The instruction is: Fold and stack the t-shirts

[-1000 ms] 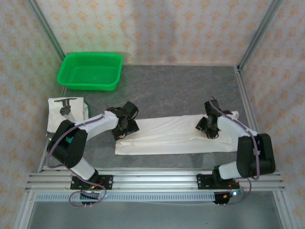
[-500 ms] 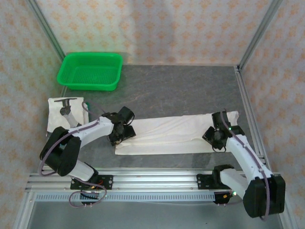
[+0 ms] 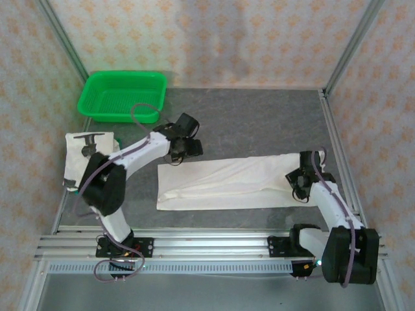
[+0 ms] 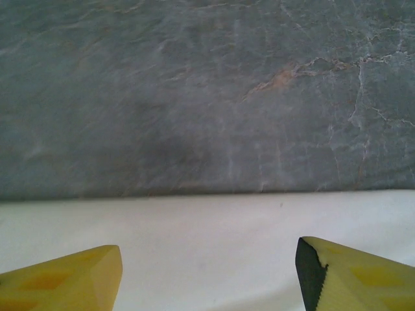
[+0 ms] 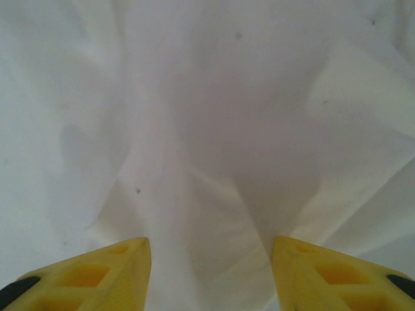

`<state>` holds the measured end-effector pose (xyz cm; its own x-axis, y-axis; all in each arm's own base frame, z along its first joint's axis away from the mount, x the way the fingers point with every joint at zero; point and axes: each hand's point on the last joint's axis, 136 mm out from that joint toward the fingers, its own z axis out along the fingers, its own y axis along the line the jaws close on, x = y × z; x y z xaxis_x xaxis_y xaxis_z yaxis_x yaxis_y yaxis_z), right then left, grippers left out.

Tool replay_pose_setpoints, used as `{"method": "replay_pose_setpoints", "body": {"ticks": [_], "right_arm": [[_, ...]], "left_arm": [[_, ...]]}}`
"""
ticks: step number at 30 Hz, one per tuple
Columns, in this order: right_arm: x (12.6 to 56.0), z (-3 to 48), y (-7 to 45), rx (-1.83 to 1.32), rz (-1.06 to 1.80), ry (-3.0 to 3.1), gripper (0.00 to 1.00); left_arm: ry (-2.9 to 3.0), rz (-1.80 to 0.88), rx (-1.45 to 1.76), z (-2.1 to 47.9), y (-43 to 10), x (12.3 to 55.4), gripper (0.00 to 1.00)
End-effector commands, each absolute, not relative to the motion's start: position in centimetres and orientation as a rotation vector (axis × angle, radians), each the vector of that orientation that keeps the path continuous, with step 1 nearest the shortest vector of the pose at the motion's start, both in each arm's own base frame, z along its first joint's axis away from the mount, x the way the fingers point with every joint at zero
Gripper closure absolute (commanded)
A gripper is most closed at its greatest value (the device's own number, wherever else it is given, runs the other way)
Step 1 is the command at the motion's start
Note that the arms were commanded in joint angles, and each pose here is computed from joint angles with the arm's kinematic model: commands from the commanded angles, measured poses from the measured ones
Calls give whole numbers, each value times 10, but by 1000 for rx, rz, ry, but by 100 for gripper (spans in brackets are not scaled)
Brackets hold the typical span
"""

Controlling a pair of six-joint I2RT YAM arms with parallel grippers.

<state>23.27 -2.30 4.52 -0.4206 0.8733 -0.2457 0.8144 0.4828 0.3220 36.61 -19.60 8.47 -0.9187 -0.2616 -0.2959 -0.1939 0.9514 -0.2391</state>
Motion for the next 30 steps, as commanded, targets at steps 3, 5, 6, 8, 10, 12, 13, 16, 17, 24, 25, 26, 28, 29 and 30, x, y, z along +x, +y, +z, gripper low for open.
{"method": "replay_pose_setpoints", "body": {"ticks": [3, 5, 6, 8, 10, 12, 13, 16, 17, 24, 25, 26, 28, 29, 30], "right_arm": [[259, 40, -28, 1421, 246, 2280, 54], [266, 35, -28, 1407, 242, 2309, 56], [271, 32, -26, 1391, 245, 2332, 57], [282, 27, -22, 1361, 265, 2382, 57], [295, 20, -16, 1335, 283, 2437, 57], [308, 15, -13, 1305, 276, 2479, 56], [316, 13, -11, 1289, 278, 2489, 56], [344, 9, -2, 1222, 313, 2531, 56], [355, 8, 2, 1188, 327, 2560, 56], [454, 9, 47, 852, 320, 2722, 53], [468, 12, 55, 818, 326, 2715, 53], [485, 16, 64, 778, 333, 2703, 52], [511, 26, 81, 701, 340, 2687, 50], [522, 34, 86, 667, 326, 2678, 48], [530, 47, 87, 634, 291, 2652, 46]], "left_arm": [[2928, -229, -278, 38, -188, 351, 30], [2942, -218, -307, 28, -183, 347, 30], [2947, -214, -323, 24, -180, 344, 30], [2952, -206, -358, 18, -174, 340, 30], [2953, -192, -386, 14, -168, 336, 30], [2956, -171, -416, 11, -160, 333, 29], [2954, -163, -426, 11, -157, 332, 29], [2944, -147, -469, 11, -147, 330, 29], [2944, -145, -488, 10, -143, 327, 29], [2968, -145, -588, 1, -126, 299, 29], [2972, -161, -597, 1, -128, 296, 29], [2977, -174, -601, 0, -130, 291, 29], [2980, -177, -605, -1, -133, 284, 29], [2982, -175, -609, -1, -135, 280, 29], [2980, -177, -621, -2, -135, 278, 29]]}}
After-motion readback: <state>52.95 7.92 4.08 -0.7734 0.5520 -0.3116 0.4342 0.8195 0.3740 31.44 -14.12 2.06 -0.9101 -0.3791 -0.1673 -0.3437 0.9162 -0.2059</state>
